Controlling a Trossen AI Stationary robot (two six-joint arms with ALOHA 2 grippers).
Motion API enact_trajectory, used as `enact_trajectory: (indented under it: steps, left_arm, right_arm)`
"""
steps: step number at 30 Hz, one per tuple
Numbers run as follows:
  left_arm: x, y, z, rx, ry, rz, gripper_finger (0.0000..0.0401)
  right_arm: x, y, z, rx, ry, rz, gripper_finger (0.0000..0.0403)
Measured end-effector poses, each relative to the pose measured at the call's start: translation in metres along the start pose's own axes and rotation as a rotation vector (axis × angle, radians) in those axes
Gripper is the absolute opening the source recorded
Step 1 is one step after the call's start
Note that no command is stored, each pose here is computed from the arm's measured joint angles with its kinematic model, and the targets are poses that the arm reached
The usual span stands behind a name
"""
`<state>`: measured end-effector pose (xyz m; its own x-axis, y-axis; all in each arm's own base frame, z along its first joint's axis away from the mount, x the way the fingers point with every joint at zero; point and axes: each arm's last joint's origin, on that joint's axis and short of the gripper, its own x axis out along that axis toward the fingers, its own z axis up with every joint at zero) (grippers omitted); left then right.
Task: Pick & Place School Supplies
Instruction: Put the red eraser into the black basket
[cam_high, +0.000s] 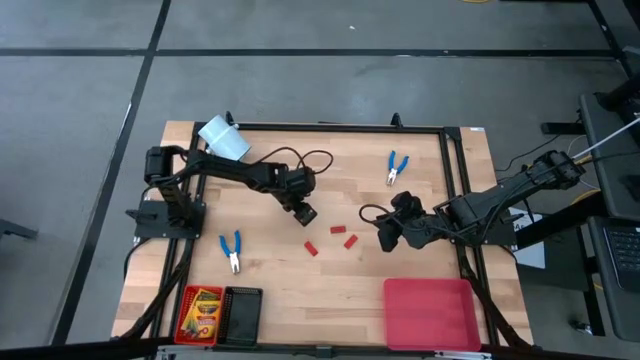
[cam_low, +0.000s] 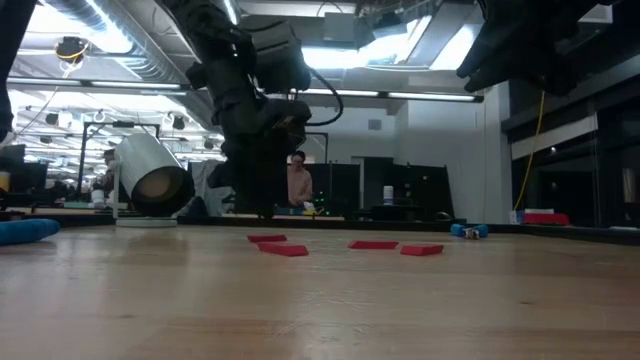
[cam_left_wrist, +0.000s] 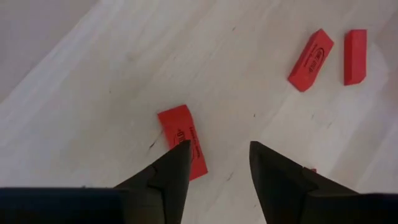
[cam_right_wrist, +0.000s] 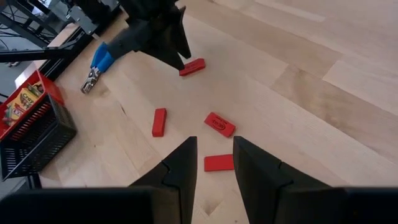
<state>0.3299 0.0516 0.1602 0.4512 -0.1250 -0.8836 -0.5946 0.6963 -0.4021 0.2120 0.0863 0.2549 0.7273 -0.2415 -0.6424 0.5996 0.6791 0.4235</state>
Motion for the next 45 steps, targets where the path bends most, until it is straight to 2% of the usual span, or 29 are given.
enact_trajectory:
  steps: [6,19,25,27,31,38,45]
  left_arm:
    - [0.019,0.005,-0.002,-0.012,0.051,0.006,0.0157]
    - [0.02,0.013,-0.003,0.025,0.065,0.092,0.0155]
    - [0.02,0.022,-0.002,0.025,0.015,0.247,0.0152]
    - [0.02,0.022,-0.003,0.034,0.009,0.259,0.0152]
    - [0.02,0.021,-0.003,0.034,0.011,0.256,0.0143]
    - [0.021,0.018,-0.006,0.038,0.024,0.249,0.01]
    - [0.02,0.016,-0.013,0.043,0.072,0.272,0.0096]
  right_arm:
    - [0.0,0.0,0.0,-0.002,-0.016,-0.008,0.0107]
    - [-0.001,0.001,-0.001,0.015,-0.013,-0.003,0.0107]
    - [-0.001,0.001,-0.002,0.015,-0.013,-0.003,0.0107]
    - [-0.001,0.001,-0.002,0.015,-0.013,-0.004,0.0107]
    - [-0.001,0.001,-0.001,0.015,-0.013,-0.003,0.0107]
    - [-0.001,0.001,-0.001,0.015,-0.013,-0.003,0.0107]
    - [-0.001,0.001,-0.001,0.015,-0.013,-0.003,0.0107]
